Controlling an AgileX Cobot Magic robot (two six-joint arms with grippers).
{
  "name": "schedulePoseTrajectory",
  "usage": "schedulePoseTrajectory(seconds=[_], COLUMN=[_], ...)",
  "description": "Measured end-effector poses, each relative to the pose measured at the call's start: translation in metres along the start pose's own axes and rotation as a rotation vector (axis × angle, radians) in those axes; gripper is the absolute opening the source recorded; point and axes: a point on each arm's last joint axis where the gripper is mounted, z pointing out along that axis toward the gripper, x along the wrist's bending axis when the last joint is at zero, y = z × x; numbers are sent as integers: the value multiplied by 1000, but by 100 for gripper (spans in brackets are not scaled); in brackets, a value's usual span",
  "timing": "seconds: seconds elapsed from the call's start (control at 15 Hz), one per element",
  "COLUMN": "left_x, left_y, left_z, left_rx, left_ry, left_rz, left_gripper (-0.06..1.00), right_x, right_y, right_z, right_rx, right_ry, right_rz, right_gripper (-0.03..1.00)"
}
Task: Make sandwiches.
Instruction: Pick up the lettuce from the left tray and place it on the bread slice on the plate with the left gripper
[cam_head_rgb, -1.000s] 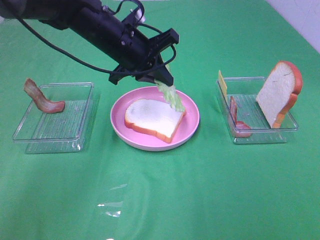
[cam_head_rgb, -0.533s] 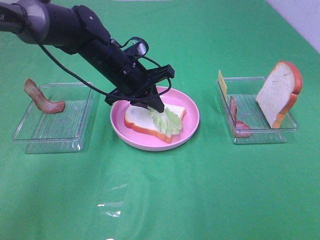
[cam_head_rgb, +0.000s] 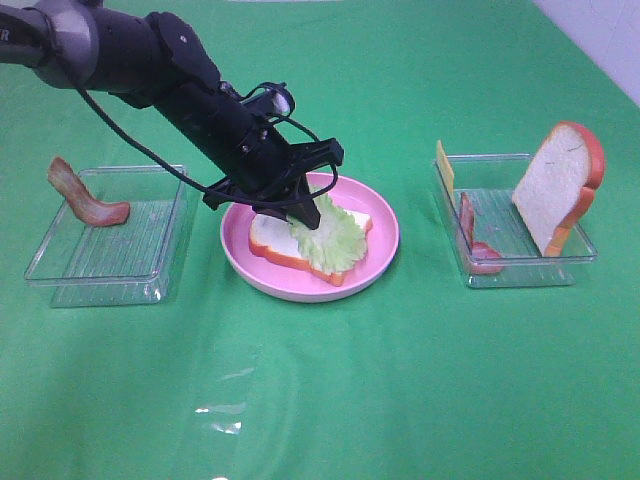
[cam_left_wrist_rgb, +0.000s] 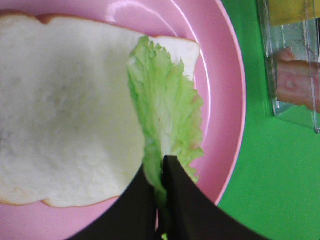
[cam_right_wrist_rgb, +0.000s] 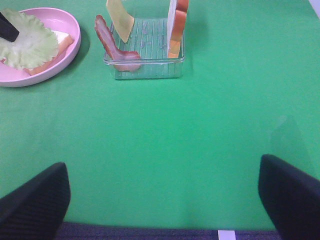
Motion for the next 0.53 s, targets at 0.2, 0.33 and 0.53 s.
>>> schedulePoseTrajectory(seconds=[0.2,0.33,0.53], left_x=[1,-1,-13], left_y=[0,4,16], left_z=[0,-4,-17], left_rx=[1,-1,-25], left_ry=[13,31,27], left_rz=[-8,10,58], left_gripper=[24,62,95], right_x=[0,0,0], right_y=[0,0,0], right_z=[0,0,0], right_rx=[0,0,0], right_ry=[0,0,0], right_rz=[0,0,0], right_gripper=[98,98,98])
